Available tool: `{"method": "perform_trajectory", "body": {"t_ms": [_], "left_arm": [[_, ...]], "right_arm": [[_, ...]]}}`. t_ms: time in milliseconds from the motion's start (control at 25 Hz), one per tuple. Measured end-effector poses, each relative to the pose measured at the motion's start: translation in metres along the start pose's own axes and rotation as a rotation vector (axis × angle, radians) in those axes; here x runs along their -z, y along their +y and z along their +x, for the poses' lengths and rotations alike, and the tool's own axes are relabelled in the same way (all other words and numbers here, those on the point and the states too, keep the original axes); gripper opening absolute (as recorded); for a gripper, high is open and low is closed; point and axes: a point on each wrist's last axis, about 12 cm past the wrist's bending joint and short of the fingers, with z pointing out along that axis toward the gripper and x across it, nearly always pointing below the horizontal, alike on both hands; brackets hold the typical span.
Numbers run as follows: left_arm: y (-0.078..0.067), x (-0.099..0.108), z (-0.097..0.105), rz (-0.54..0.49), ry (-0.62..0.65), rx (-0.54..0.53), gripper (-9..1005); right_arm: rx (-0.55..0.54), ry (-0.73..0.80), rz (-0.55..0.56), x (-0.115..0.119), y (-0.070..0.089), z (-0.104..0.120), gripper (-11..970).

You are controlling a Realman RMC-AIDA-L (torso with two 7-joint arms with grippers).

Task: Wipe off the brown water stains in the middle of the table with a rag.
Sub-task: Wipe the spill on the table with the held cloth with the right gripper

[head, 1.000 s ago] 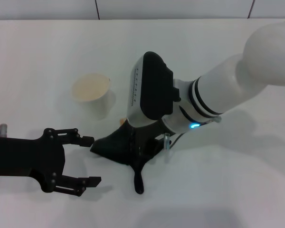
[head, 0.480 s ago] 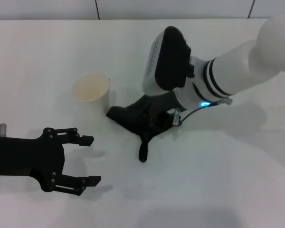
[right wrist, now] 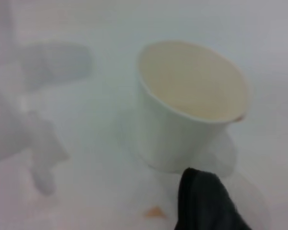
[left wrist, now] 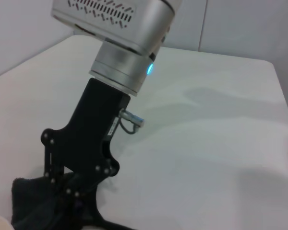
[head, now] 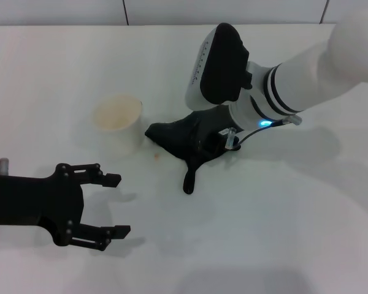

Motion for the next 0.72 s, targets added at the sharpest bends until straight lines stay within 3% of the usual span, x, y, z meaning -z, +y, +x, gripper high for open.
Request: {"method": "perform_trajectory", "body": {"t_ms": [480, 720], "left_arm": [[0.002, -0.001, -0.003, 0.001, -0.002, -0.008, 891], [0.003, -0.001, -0.004, 0.000, -0.018, -0.011, 891]], "right_arm": [[0.108, 0.035, -0.135, 0.002, 0.031, -0.013, 71], [0.123, 0.037, -0.144, 0.001, 0.034, -0.015, 71]]}}
